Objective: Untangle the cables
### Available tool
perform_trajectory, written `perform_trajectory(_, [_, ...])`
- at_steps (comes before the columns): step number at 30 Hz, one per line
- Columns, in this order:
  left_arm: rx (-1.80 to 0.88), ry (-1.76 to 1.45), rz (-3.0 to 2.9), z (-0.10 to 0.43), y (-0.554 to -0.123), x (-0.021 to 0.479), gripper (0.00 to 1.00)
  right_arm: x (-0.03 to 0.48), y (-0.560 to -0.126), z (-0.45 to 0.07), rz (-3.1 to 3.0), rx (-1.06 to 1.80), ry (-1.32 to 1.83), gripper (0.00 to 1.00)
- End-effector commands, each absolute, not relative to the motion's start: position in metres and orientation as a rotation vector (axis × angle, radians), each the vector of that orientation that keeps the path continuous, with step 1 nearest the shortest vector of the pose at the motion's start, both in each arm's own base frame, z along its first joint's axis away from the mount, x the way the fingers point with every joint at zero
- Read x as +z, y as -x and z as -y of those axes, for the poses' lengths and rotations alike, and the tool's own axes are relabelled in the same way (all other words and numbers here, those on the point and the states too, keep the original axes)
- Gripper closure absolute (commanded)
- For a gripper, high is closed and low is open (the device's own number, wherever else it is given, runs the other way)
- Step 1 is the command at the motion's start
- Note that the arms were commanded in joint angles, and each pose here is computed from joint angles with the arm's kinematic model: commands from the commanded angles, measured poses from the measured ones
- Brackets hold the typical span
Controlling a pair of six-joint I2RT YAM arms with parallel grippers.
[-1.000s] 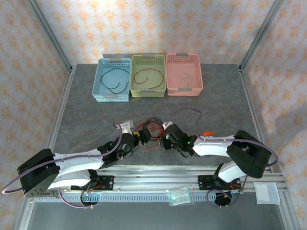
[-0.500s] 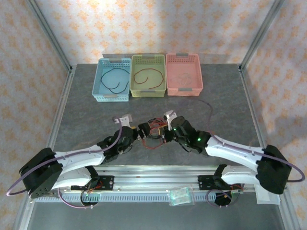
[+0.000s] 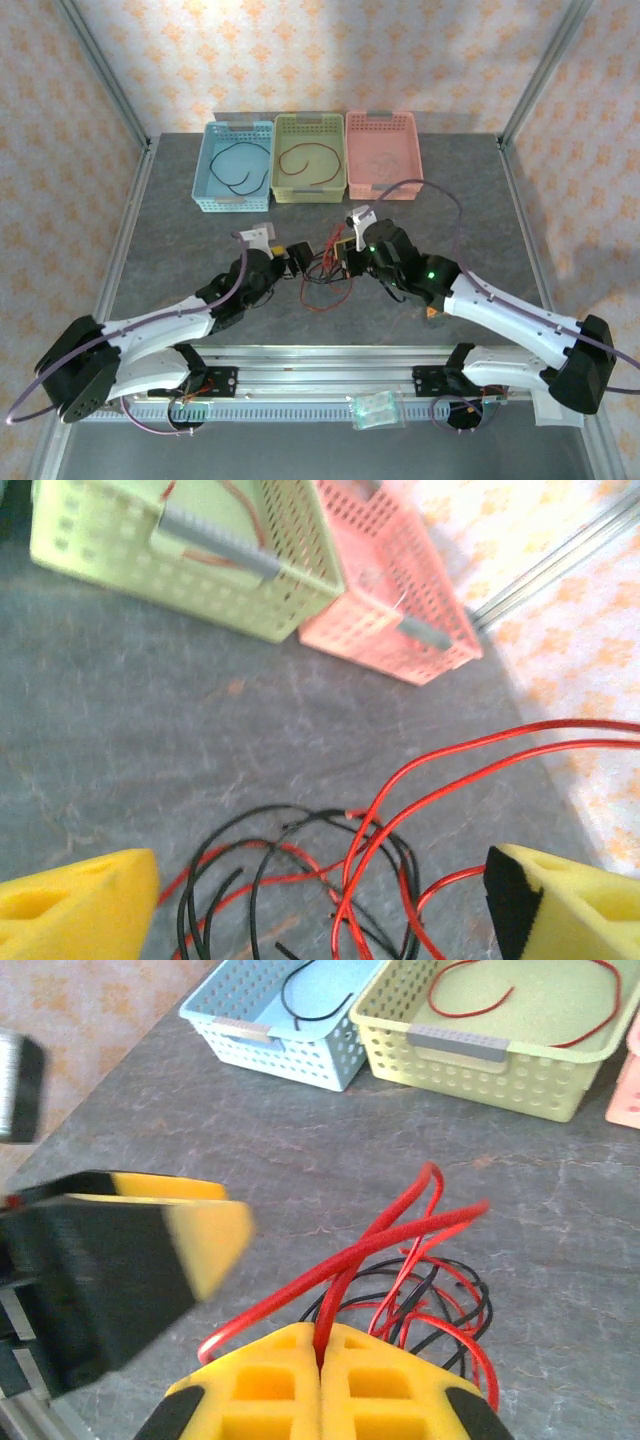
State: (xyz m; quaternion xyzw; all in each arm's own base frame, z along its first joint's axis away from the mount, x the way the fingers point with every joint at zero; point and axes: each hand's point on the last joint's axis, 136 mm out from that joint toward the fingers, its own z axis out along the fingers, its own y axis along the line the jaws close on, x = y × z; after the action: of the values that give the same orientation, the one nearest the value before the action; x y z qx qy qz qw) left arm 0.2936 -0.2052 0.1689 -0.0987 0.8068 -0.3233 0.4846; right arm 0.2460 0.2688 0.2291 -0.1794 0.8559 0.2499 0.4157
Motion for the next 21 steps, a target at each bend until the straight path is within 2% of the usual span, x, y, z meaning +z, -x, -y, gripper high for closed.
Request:
perform_trajectory(1, [-0.849,0.072,-1.932,0.212,-0.284,0.185,0.16,0.227,-0.256,-0.262,-2.221,0.612,0.380,1.00])
perform_trajectory(7, [-1.029,-0.274,-1.878,0.257,-0.266,0.222,0.15,0.221,-0.262,-0.271,-2.293,0.733,0.333,1.00])
perform_trajectory(14, [-1.039,-0.404,-1.931,0.280,-0.271,0.207,0.16,0.218,-0.263,-0.274,-2.311,0.793,0.310,1.00])
perform_trajectory(21, [-0.974,-0.368,-1.959,0.281,-0.288,0.198,0.28,0.223,-0.259,-0.271,-2.299,0.812,0.300,1.00])
